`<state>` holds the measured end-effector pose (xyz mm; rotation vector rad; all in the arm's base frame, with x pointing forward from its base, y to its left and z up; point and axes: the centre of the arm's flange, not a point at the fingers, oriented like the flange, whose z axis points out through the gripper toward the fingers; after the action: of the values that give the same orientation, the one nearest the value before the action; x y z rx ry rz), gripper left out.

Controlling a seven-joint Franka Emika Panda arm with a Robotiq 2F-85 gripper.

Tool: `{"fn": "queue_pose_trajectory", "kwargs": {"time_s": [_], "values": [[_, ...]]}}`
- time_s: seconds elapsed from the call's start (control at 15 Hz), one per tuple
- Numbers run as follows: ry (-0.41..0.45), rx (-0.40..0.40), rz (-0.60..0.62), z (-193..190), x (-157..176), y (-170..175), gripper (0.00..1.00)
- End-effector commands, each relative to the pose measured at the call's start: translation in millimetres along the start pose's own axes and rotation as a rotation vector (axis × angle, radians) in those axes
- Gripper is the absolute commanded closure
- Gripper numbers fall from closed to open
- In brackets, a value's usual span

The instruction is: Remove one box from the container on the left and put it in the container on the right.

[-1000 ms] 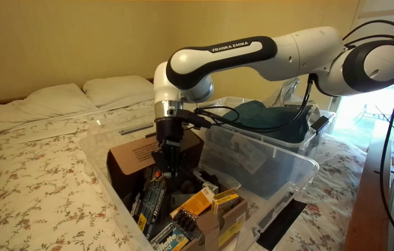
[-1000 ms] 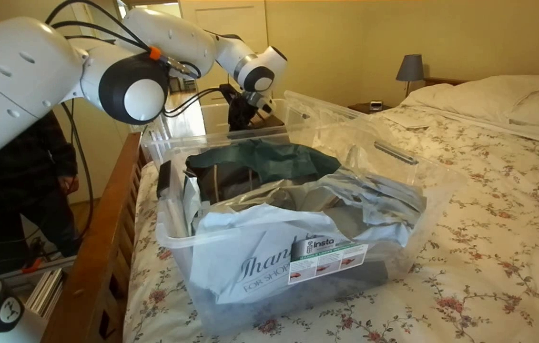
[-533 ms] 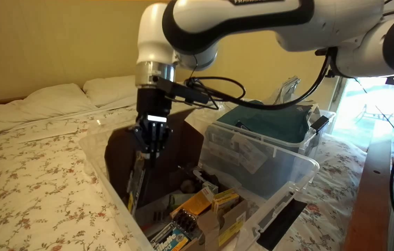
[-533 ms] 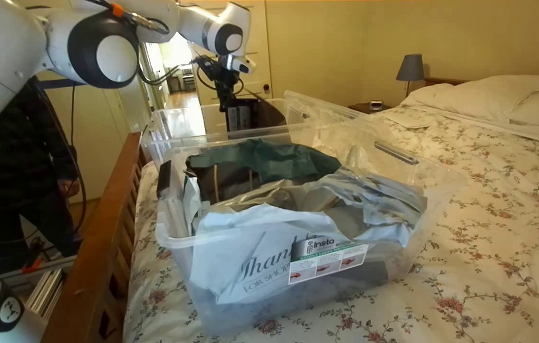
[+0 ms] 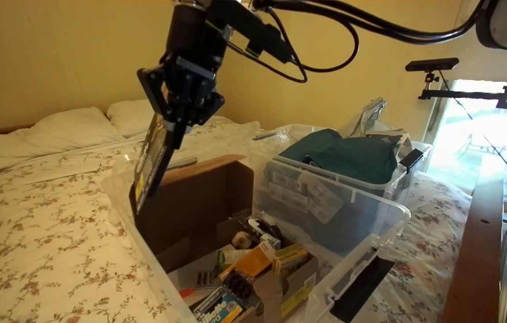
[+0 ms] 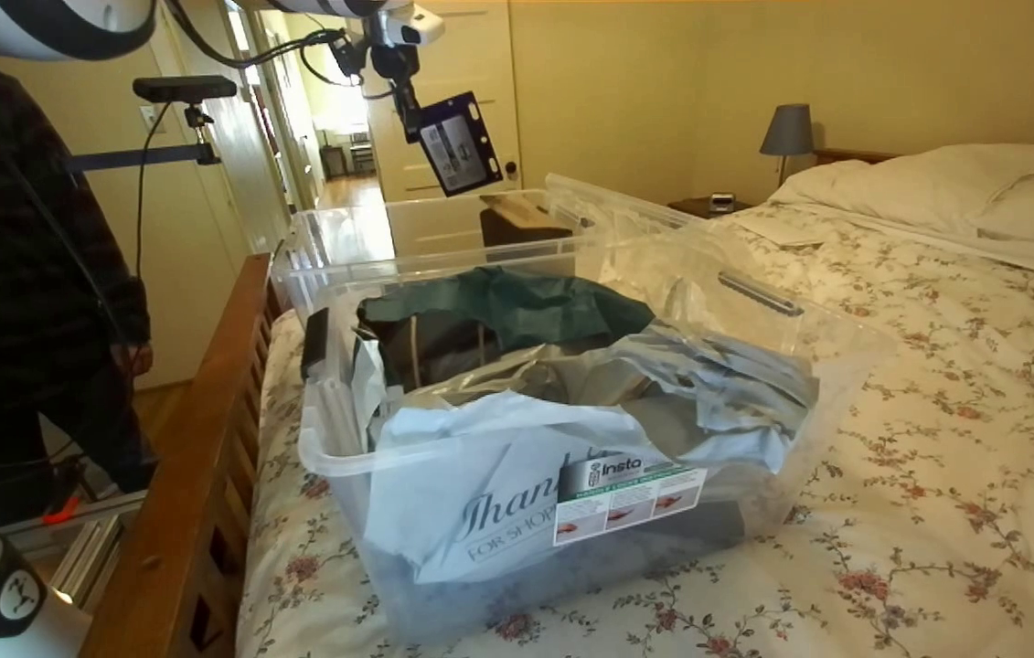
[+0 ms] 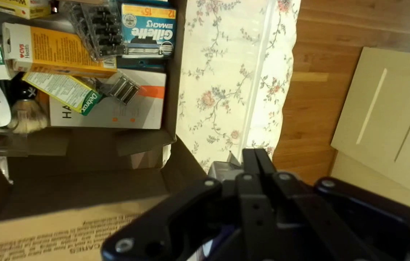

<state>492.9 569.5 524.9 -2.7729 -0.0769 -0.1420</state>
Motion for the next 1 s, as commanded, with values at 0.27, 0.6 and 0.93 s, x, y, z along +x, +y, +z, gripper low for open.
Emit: {"fn": "queue_pose_trajectory", "kwargs": {"time_s": [0.27, 0.6, 0.93], "values": [[0.168, 0.011, 0.073, -43.7, 14.2, 16.5, 0.99], [0.405, 0.025, 0.170, -138.1, 17.0, 49.8, 0.99], [0.583, -0.118, 0.303, -182.4, 16.2, 111.6, 0.99]]}}
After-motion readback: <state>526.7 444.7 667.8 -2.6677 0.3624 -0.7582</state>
